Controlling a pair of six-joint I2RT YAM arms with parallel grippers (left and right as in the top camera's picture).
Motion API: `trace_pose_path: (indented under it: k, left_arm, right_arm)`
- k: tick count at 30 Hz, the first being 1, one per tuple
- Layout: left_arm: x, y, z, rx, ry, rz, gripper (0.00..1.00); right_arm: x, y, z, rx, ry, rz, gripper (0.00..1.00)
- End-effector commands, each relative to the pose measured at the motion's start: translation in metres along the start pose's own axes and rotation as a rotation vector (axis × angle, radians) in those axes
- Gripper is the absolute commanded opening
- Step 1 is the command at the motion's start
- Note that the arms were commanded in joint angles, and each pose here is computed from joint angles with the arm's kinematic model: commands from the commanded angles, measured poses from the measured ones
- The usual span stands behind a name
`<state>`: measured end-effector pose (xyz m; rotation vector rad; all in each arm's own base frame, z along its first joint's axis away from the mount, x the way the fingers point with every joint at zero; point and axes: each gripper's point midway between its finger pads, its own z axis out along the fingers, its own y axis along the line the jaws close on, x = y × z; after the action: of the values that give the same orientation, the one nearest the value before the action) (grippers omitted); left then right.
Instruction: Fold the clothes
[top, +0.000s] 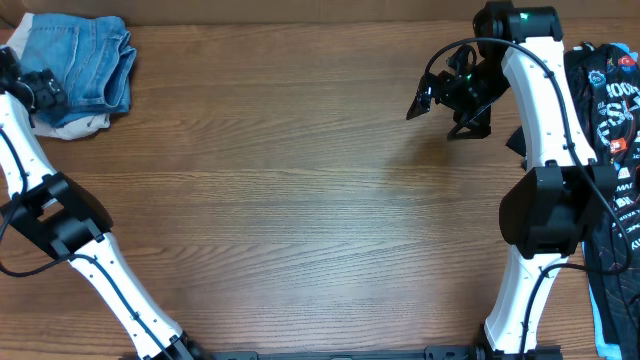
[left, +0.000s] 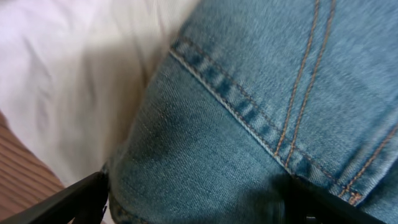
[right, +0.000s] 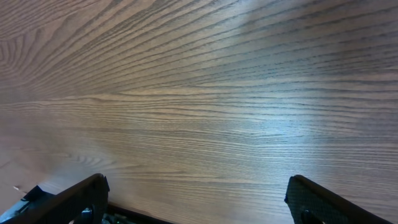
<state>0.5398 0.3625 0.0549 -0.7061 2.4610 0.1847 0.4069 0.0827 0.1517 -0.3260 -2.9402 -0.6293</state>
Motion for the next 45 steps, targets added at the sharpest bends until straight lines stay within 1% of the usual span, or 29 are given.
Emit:
trace_pose_path:
  k: [1,4,9,20,25,30,34,38,45]
  left_arm:
    - [0.028,-0.002,0.018,0.006,0.08,-0.045,0.94]
    - [0.037,-0.009,0.024,0.038,0.104,-0.053,0.93]
    - [0.042,-0.038,0.023,0.122,0.127,-0.04,0.88]
    - [0.06,-0.122,0.019,0.183,0.18,0.077,0.93]
    - [0.065,-0.152,0.017,0.204,0.189,0.079,0.94]
    - [0.069,-0.168,0.014,0.217,0.195,0.103,0.93]
    - [0.071,-0.175,0.006,0.224,0.215,0.107,0.87]
    - [0.063,-0.177,-0.012,0.226,0.218,0.084,0.86]
    - [0.018,-0.184,-0.076,0.269,0.104,0.088,0.86]
  right_arm:
    - [0.0,0.01,-0.018,-0.007,-0.059,-0.037,0.96]
    - [0.0,0.01,-0.018,-0.007,-0.059,-0.038,0.96]
    - [0.0,0.01,-0.018,-0.008,-0.062,-0.042,0.96]
    - [-0.001,0.01,-0.018,-0.008,-0.065,-0.047,0.95]
    - [-0.001,0.01,-0.018,-0.008,-0.065,-0.051,0.95]
    - [-0.001,0.01,-0.018,-0.008,-0.066,-0.066,0.95]
    - [-0.001,0.01,-0.018,-0.008,-0.067,-0.067,0.96]
    - [-0.003,0.011,-0.018,-0.01,-0.073,-0.07,0.95]
    - [-0.005,0.011,-0.018,-0.011,-0.08,-0.073,0.96]
